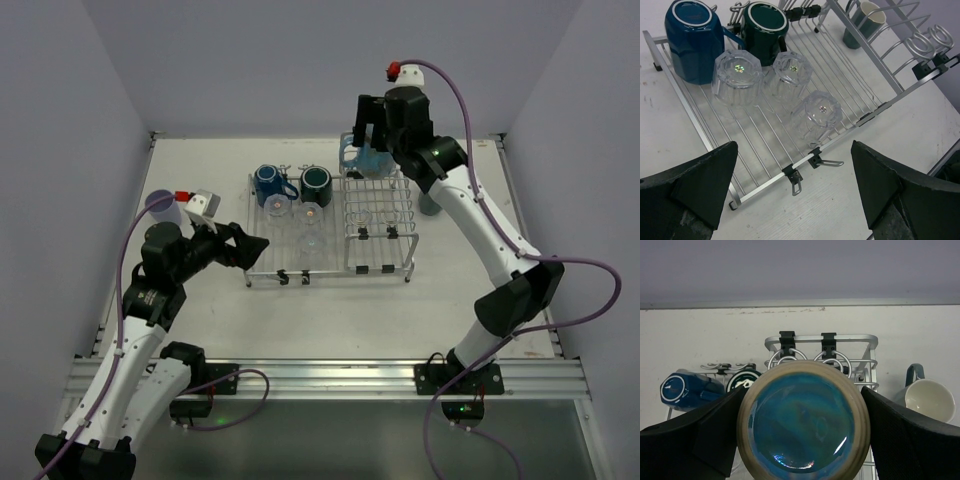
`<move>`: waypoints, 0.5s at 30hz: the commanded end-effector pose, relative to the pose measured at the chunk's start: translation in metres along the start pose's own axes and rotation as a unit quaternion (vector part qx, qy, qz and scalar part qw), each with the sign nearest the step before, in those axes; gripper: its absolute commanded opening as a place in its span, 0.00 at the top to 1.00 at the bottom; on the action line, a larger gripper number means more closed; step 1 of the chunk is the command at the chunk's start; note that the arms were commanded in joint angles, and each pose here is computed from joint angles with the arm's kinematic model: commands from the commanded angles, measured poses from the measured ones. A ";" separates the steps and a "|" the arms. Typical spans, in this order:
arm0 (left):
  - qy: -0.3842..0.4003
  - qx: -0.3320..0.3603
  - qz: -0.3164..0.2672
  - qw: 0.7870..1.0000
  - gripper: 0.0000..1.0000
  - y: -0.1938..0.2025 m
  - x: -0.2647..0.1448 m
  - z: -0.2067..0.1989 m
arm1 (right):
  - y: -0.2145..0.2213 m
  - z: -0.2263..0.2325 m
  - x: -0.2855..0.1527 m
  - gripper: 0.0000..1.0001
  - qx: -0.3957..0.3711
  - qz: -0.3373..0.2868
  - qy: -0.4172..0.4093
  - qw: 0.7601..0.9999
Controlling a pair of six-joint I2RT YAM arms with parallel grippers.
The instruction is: Unload the cups from the dish rack
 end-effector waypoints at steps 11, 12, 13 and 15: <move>0.129 -0.041 -0.011 0.991 0.00 -0.022 0.006 -0.045 | -0.064 -0.016 -0.060 0.88 0.102 -0.129 -0.025 0.986; 0.138 -0.051 -0.009 0.989 0.00 -0.022 0.006 -0.048 | -0.064 -0.016 -0.062 0.89 0.112 -0.131 -0.028 0.985; 0.162 -0.043 -0.021 0.986 0.00 -0.029 0.006 -0.055 | -0.065 -0.015 -0.063 0.89 0.118 -0.133 -0.035 0.983; 0.183 -0.050 -0.024 0.981 0.00 -0.030 0.006 -0.061 | -0.066 -0.018 -0.069 0.89 0.145 -0.142 -0.042 0.978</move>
Point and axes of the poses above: each gripper's point midway between its finger pads, its own x axis out along the fingers, its own z axis along the line the jaws close on, y = z × x, the point moved 4 cm from there along -x, back along the fingers, and after that the axes turned 12 degrees about -x, right-handed, at the moved point
